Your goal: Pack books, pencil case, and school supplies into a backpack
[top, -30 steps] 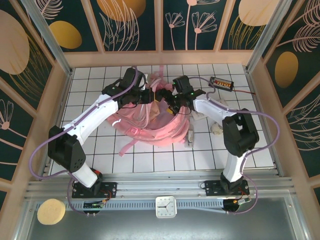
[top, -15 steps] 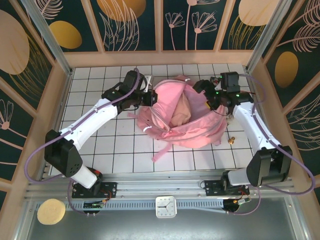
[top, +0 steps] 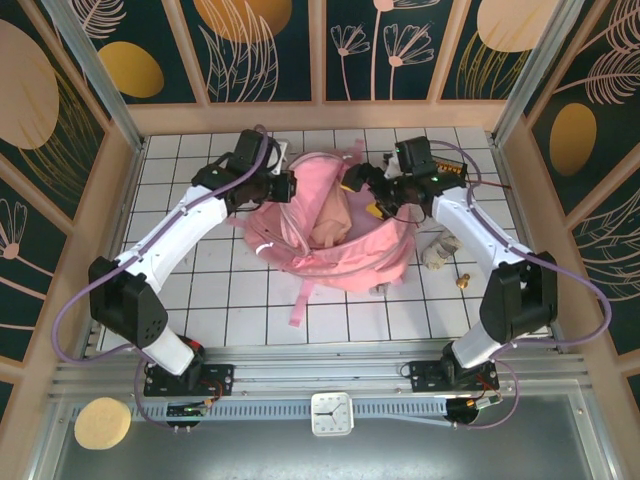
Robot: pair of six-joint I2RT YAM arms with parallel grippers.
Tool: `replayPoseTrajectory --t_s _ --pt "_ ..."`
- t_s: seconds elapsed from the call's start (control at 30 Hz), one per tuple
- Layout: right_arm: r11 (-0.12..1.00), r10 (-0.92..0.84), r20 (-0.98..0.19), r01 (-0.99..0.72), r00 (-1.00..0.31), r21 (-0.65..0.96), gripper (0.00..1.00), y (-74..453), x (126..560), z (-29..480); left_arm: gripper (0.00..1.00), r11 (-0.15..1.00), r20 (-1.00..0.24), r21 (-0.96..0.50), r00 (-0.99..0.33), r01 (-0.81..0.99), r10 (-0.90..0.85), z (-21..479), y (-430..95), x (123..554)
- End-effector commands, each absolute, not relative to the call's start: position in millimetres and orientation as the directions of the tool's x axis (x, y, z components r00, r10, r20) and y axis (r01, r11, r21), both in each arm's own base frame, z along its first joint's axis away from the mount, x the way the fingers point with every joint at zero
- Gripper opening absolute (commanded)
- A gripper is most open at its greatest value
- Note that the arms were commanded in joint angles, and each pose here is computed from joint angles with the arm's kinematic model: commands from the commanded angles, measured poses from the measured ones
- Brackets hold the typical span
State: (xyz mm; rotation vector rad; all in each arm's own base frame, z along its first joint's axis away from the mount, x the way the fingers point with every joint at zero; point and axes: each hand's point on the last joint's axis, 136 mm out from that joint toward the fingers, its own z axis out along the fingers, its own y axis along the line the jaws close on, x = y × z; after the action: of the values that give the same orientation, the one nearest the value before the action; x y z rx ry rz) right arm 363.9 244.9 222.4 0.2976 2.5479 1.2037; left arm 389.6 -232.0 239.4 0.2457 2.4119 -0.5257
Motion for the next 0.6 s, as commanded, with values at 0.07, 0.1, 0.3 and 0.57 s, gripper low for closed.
replayPoseTrajectory --t_s 0.07,0.1,0.3,0.57 --pt "0.317 0.213 -0.362 -0.286 -0.907 0.904 0.99 306 358 318 0.0 0.941 -0.74 -0.195 -0.671 0.277 0.044 288 -189 403" --pt "0.273 0.227 -0.369 -0.305 -0.901 0.912 0.99 309 357 325 0.0 0.942 -0.74 -0.191 -0.671 0.277 0.047 289 -188 402" --pt "0.052 0.2 -0.402 -0.4 -0.894 0.915 0.99 319 338 353 0.0 0.941 -0.731 -0.194 -0.681 0.277 0.049 281 -186 398" --pt "0.663 0.35 -0.385 -0.065 -0.854 0.746 0.99 242 380 268 0.0 0.955 -0.735 -0.138 -0.673 0.261 0.078 286 -177 400"
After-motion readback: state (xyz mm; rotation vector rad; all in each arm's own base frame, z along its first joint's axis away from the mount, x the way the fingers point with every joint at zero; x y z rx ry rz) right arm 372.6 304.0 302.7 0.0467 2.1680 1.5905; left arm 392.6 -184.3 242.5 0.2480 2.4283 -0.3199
